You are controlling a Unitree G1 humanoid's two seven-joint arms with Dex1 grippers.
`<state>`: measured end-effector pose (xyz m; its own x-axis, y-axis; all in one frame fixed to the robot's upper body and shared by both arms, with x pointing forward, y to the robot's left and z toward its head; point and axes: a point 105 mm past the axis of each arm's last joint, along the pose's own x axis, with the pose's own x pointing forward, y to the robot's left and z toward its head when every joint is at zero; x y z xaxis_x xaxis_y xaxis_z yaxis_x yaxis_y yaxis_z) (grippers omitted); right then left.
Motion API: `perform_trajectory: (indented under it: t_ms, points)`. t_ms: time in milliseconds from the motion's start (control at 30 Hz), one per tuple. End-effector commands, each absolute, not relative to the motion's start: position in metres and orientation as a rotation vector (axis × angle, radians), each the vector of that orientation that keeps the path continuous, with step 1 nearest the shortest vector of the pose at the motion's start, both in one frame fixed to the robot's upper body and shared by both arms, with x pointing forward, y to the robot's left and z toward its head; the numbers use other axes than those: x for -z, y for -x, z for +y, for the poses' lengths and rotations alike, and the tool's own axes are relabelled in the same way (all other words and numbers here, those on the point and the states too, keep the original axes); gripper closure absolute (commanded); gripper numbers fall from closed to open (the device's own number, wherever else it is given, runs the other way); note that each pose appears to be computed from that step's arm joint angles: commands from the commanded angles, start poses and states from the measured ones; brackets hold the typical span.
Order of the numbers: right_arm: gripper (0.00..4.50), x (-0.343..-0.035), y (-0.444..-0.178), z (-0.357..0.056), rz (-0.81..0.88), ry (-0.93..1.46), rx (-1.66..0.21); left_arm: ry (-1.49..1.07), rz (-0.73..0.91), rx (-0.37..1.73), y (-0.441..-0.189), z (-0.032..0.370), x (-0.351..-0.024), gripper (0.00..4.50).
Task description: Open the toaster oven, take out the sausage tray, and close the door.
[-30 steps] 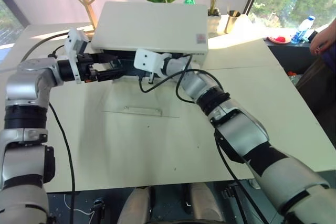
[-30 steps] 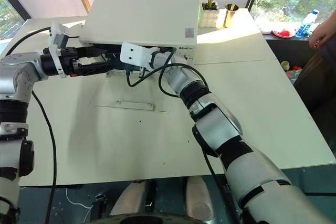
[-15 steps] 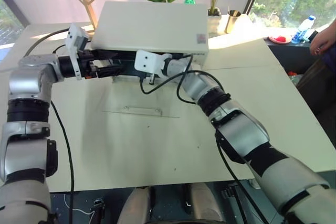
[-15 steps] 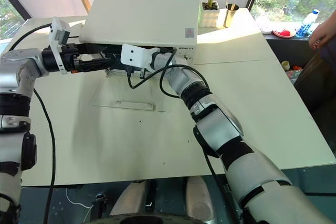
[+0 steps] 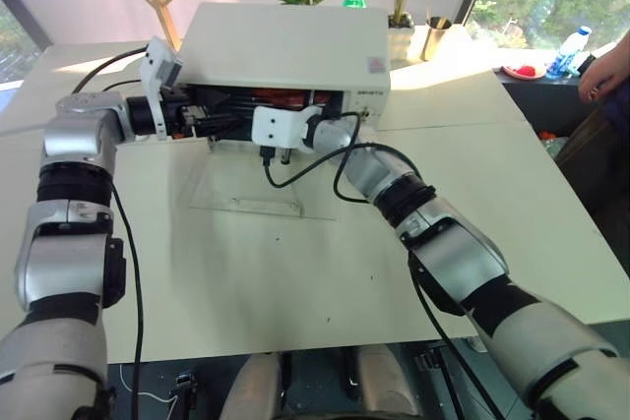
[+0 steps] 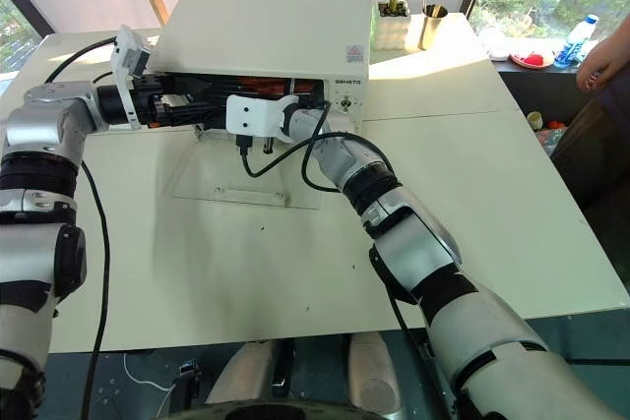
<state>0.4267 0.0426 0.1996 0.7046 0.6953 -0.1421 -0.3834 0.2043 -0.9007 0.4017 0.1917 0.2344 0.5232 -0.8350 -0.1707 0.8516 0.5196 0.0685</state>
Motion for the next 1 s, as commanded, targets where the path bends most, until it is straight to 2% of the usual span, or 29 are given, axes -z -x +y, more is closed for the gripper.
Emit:
perform_trajectory:
  t_ms: [33, 600, 1000]
  points:
    - [4.49, -0.232, -0.408, 0.063, -0.499, 1.121, -0.779, -0.192, 0.064, 1.008, -0.403, 0.192, -0.254, 0.00]
    - [4.49, -0.225, -0.389, 0.056, -0.495, 1.097, -0.797, -0.190, 0.061, 1.016, -0.405, 0.194, -0.261, 0.00]
    - [4.49, -0.239, -0.403, 0.053, -0.509, 1.141, -0.765, -0.194, 0.044, 1.052, -0.399, 0.194, -0.268, 0.00]
